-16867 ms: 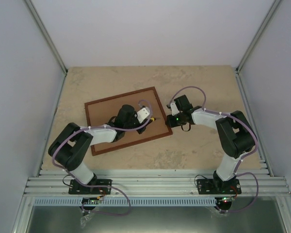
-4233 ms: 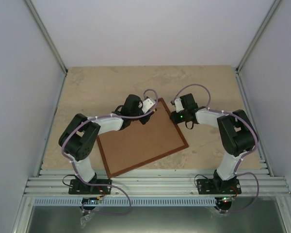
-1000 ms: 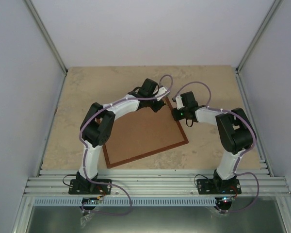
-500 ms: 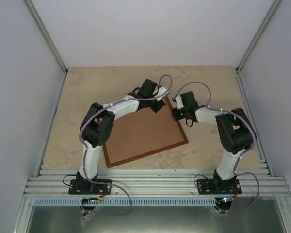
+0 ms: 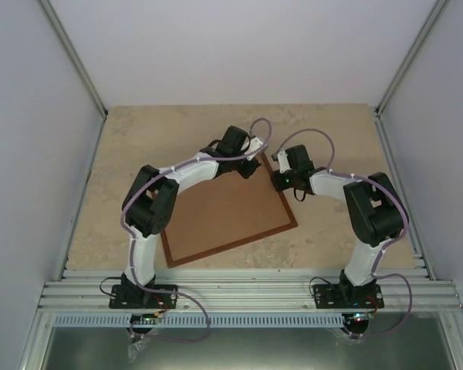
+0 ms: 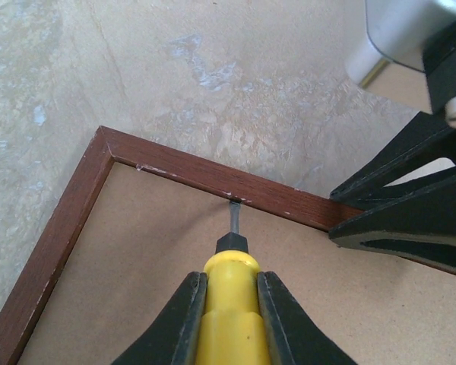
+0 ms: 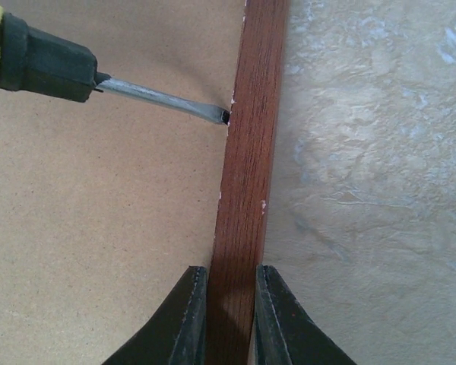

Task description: Take the photo out of the frame

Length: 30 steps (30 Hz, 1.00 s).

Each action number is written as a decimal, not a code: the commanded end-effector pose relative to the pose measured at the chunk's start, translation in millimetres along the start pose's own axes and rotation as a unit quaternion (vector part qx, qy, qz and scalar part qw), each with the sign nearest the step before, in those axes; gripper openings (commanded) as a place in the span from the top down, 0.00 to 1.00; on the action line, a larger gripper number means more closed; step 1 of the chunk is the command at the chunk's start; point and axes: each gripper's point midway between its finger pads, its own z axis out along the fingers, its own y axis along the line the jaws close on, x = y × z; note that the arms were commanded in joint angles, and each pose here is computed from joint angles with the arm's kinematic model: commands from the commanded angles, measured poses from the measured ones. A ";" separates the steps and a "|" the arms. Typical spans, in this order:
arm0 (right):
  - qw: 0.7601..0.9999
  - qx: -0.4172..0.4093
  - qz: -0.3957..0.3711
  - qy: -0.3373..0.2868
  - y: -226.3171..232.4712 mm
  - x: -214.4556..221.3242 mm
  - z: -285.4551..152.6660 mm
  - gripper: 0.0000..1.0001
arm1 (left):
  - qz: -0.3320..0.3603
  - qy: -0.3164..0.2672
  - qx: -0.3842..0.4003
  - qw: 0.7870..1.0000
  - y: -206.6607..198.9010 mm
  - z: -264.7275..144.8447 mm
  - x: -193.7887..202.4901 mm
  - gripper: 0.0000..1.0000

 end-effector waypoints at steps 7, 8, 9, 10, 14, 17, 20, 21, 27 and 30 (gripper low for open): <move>0.993 -0.111 -0.009 0.035 47.4 23.4 -9.8 0.96 | 0.049 -0.207 -0.037 0.976 -7.3 -60.8 -100.2 1.00; 0.993 -0.110 -0.005 0.036 45.4 24.3 -10.8 0.95 | 0.048 -0.204 -0.038 0.977 -7.5 -60.2 -95.3 1.00; 0.993 -0.110 -0.003 0.036 44.0 24.2 -11.3 0.95 | 0.046 -0.200 -0.038 0.978 -8.1 -59.5 -90.4 1.00; 0.993 -0.107 -0.001 0.038 42.7 25.2 -11.4 0.95 | 0.044 -0.196 -0.037 0.979 -8.8 -59.5 -86.3 1.00; 0.994 -0.099 0.002 0.047 38.8 28.9 -10.9 0.95 | 0.037 -0.186 -0.039 0.981 -10.9 -64.7 -72.5 1.00; 0.995 -0.091 0.003 0.048 36.2 29.4 -12.8 0.94 | 0.030 -0.177 -0.049 0.982 -10.6 -70.6 -58.3 1.00; 0.996 -0.078 0.005 0.045 32.3 28.8 -16.7 0.92 | 0.011 -0.176 -0.058 0.983 -10.9 -81.0 -44.9 1.00; 0.996 -0.073 0.007 0.045 30.0 29.7 -17.3 0.91 | 0.004 -0.177 -0.062 0.982 -10.9 -84.9 -39.9 1.00; 0.998 -0.053 0.009 0.046 24.3 28.5 -21.8 0.85 | -0.069 -0.211 -0.102 0.970 -5.1 -118.4 -13.7 1.00; 0.998 -0.050 0.005 0.033 25.7 17.1 -30.7 0.76 | -0.115 -0.225 -0.127 0.959 1.7 -135.0 0.7 1.00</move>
